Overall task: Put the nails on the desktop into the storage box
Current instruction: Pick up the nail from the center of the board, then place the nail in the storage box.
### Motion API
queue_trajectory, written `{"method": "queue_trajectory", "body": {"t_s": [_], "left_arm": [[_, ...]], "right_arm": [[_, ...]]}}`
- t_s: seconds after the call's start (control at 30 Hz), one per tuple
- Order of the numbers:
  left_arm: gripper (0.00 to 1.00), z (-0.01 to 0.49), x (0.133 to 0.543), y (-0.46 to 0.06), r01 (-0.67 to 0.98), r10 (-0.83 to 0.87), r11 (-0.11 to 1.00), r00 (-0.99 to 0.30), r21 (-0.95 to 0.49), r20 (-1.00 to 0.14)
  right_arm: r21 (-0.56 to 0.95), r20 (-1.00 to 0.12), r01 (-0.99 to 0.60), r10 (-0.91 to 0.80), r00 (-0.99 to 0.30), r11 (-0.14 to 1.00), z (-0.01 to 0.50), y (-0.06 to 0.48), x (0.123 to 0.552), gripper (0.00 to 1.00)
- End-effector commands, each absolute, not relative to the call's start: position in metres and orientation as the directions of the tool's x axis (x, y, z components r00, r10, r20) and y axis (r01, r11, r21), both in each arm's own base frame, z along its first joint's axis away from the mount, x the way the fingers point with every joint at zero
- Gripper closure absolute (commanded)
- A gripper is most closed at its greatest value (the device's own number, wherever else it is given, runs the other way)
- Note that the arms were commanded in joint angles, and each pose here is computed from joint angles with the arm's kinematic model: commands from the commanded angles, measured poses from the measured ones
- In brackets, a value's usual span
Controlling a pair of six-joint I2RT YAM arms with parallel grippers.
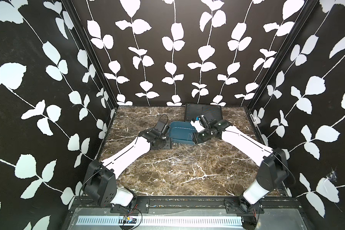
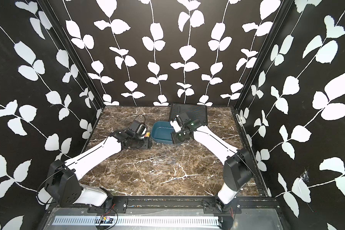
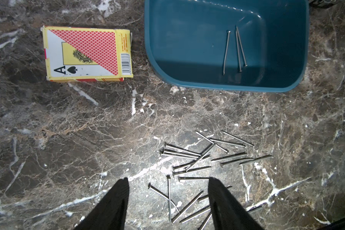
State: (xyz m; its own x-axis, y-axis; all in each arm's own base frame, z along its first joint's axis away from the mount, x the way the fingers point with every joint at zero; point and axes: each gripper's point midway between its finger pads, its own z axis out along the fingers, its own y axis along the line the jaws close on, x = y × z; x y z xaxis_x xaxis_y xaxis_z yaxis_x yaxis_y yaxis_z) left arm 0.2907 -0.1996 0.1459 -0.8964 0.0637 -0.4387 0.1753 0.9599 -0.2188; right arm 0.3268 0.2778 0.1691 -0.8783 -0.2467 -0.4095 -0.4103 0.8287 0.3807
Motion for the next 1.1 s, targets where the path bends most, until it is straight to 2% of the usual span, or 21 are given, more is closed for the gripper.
{"method": "queue_trajectory", "body": {"t_s": [0.0,0.37,0.53,0.57,0.6,0.63,0.67,0.77,0.9,1.0,1.07], "left_arm": [[0.35,0.155,0.287,-0.193,0.165,0.042,0.959,-0.888,-0.23,-0.458],[0.35,0.16,0.284,-0.198,0.217,0.09,0.948,-0.885,-0.235,-0.456],[0.35,0.158,0.286,-0.202,0.237,0.113,0.944,-0.886,-0.231,-0.449],[0.35,0.157,0.287,-0.204,0.244,0.12,0.942,-0.887,-0.232,-0.446],[0.35,0.155,0.287,-0.205,0.248,0.125,0.94,-0.889,-0.233,-0.44],[0.35,0.152,0.288,-0.208,0.253,0.131,0.938,-0.892,-0.237,-0.433],[0.35,0.149,0.288,-0.21,0.256,0.134,0.935,-0.896,-0.246,-0.423],[0.35,0.138,0.285,-0.219,0.26,0.14,0.925,-0.91,-0.276,-0.39],[0.36,0.13,0.282,-0.228,0.276,0.149,0.913,-0.911,-0.3,-0.385],[0.36,0.123,0.277,-0.233,0.296,0.173,0.908,-0.911,-0.298,-0.375],[0.36,0.119,0.276,-0.235,0.296,0.178,0.908,-0.914,-0.297,-0.365]], "right_arm": [[0.47,-0.343,-0.218,-0.051,-0.938,0.855,0.159,0.287,0.358,1.0],[0.387,-0.303,-0.091,0.034,-0.952,0.918,0.101,0.3,0.423,1.0],[0.362,-0.399,-0.167,-0.01,-0.917,0.917,0.13,0.301,0.435,1.0],[0.353,-0.425,-0.193,-0.027,-0.905,0.916,0.14,0.3,0.434,0.97],[0.34,-0.447,-0.218,-0.047,-0.893,0.915,0.148,0.297,0.433,0.83],[0.326,-0.48,-0.253,-0.071,-0.874,0.911,0.16,0.294,0.431,0.63],[0.307,-0.502,-0.282,-0.096,-0.859,0.909,0.167,0.289,0.426,0.49],[0.255,-0.539,-0.367,-0.183,-0.822,0.895,0.181,0.274,0.402,0.31],[0.225,-0.555,-0.445,-0.262,-0.789,0.867,0.18,0.254,0.364,0.19],[0.269,-0.563,-0.523,-0.309,-0.767,0.809,0.173,0.249,0.331,0.19],[0.281,-0.556,-0.622,-0.405,-0.726,0.731,0.169,0.252,0.309,0.21]]}}
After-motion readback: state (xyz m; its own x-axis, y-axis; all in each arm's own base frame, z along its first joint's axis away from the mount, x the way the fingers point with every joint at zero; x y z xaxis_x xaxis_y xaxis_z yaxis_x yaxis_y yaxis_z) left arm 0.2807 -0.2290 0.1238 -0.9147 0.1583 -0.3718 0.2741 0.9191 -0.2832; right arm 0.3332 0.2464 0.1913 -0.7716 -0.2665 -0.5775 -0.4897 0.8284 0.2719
